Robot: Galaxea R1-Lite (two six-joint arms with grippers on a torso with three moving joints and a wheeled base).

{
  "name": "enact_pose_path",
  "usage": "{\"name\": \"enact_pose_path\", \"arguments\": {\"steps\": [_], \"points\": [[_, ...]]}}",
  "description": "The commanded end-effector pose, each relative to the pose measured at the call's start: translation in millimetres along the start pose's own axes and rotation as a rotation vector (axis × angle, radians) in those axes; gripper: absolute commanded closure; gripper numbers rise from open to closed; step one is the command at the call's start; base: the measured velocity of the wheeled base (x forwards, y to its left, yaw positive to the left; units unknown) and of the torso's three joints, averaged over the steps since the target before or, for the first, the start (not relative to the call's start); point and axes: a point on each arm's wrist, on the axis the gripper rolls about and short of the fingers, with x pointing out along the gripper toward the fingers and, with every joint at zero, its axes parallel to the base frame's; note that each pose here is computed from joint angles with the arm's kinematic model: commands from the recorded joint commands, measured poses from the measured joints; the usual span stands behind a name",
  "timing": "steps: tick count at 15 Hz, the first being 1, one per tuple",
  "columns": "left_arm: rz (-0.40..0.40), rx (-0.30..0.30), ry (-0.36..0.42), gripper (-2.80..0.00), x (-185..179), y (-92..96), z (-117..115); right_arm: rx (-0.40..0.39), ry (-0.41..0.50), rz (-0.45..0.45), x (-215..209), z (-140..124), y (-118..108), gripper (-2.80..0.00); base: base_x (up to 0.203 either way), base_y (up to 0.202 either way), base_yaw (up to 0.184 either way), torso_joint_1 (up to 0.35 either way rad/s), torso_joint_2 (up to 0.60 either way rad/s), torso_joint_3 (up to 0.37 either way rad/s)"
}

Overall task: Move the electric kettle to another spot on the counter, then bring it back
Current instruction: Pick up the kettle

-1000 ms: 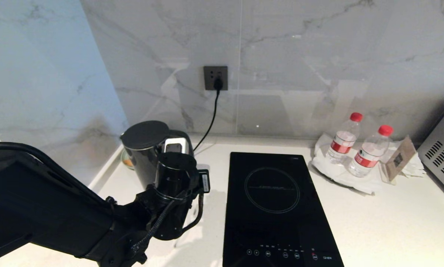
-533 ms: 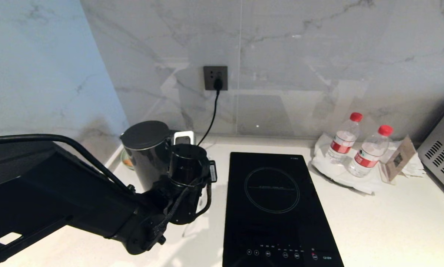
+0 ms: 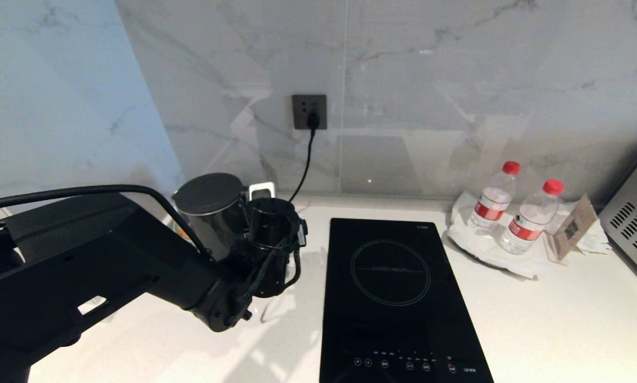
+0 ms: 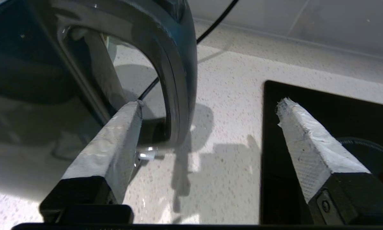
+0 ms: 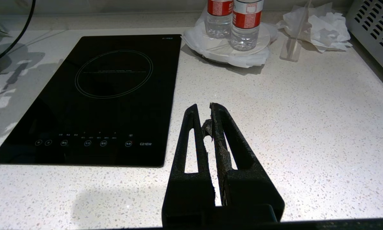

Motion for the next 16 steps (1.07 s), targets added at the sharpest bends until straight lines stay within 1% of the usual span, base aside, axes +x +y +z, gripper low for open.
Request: {"name": "enact_pose_path", "arguments": {"steps": [1, 6, 9, 14, 16], "points": [[0.018, -0.001, -0.001, -2.80, 11.6, -0.3, -6.8, 0.000, 0.000, 0.000, 0.0, 0.0, 0.0, 0.00, 0.000, 0.000, 0.000, 0.000, 0.00, 0.000], [0.025, -0.005, -0.008, -2.80, 18.8, -1.3, -6.1, 0.000, 0.000, 0.000, 0.0, 0.0, 0.0, 0.00, 0.000, 0.000, 0.000, 0.000, 0.00, 0.000], [0.017, -0.018, -0.027, -2.80, 22.1, -4.9, 1.0, 0.001, 0.000, 0.000, 0.0, 0.0, 0.0, 0.00, 0.000, 0.000, 0.000, 0.000, 0.00, 0.000], [0.053, -0.038, -0.055, -2.80, 41.9, -3.4, 9.9, 0.000, 0.000, 0.000, 0.0, 0.0, 0.0, 0.00, 0.000, 0.000, 0.000, 0.000, 0.00, 0.000], [0.057, -0.037, -0.053, -2.80, 44.6, -2.7, 8.1, 0.000, 0.000, 0.000, 0.0, 0.0, 0.0, 0.00, 0.000, 0.000, 0.000, 0.000, 0.00, 0.000]]}}
